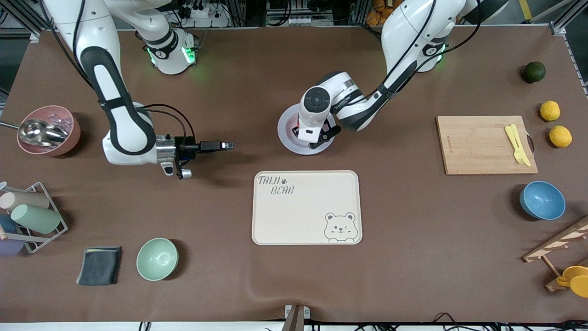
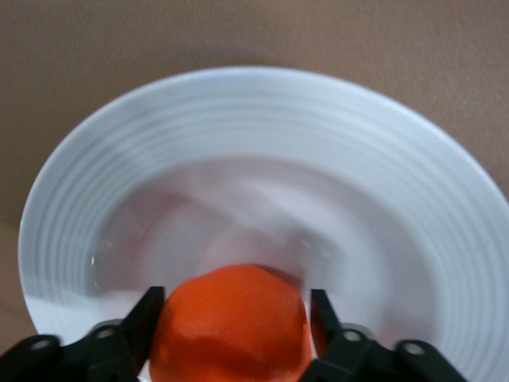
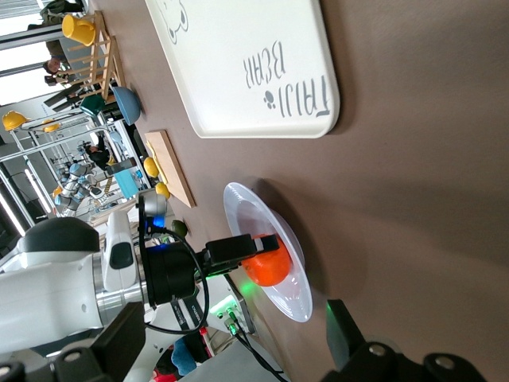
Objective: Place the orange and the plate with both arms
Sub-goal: 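Carry the orange with the left gripper onto the white plate, then release the orange on the plate and withdraw the left gripper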
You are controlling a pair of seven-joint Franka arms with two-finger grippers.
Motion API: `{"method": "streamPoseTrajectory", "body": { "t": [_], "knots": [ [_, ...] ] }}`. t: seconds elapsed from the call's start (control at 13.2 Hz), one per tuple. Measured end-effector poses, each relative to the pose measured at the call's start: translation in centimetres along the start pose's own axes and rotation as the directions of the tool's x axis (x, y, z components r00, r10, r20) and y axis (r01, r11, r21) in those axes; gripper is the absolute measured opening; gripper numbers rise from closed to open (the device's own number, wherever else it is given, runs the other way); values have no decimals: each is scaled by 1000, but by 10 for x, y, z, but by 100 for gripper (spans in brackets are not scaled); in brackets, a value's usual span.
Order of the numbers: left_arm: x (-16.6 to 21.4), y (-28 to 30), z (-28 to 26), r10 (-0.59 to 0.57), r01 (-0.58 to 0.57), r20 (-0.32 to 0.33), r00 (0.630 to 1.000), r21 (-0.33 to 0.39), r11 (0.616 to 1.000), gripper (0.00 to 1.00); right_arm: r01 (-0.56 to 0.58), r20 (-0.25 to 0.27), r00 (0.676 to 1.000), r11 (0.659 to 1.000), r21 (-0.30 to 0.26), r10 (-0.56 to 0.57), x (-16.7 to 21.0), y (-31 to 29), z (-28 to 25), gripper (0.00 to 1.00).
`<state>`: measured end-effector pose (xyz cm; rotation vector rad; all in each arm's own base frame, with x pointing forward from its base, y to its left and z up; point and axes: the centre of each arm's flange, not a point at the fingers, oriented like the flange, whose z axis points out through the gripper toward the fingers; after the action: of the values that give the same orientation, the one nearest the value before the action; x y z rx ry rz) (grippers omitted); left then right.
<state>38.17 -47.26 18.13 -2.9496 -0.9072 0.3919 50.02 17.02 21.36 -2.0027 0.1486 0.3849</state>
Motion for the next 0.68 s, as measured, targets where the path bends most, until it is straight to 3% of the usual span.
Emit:
{"method": "streamPoseTrajectory", "body": {
  "t": [0.08, 0.15, 0.38, 0.68],
  "knots": [
    [4, 1, -2, 11, -11, -21, 1000, -6, 1000, 97, 2, 2, 1000, 1000, -1, -2, -1, 0, 4, 100],
    [10, 4, -7, 17, -17, -43, 999, -17, 1000, 100, 2, -1, 1000, 1000, 4, -2, -2, -1, 8, 100],
    [38, 15, -57, -16, 7, -96, 995, -94, 996, 100, 5, -10, 1000, 1000, 6, -5, -4, -7, 24, 100],
    [88, 8, -182, -109, 72, -193, 975, -188, 980, 100, 28, -46, 999, 999, -19, -29, -9, -16, 56, 100]
  ]
}}
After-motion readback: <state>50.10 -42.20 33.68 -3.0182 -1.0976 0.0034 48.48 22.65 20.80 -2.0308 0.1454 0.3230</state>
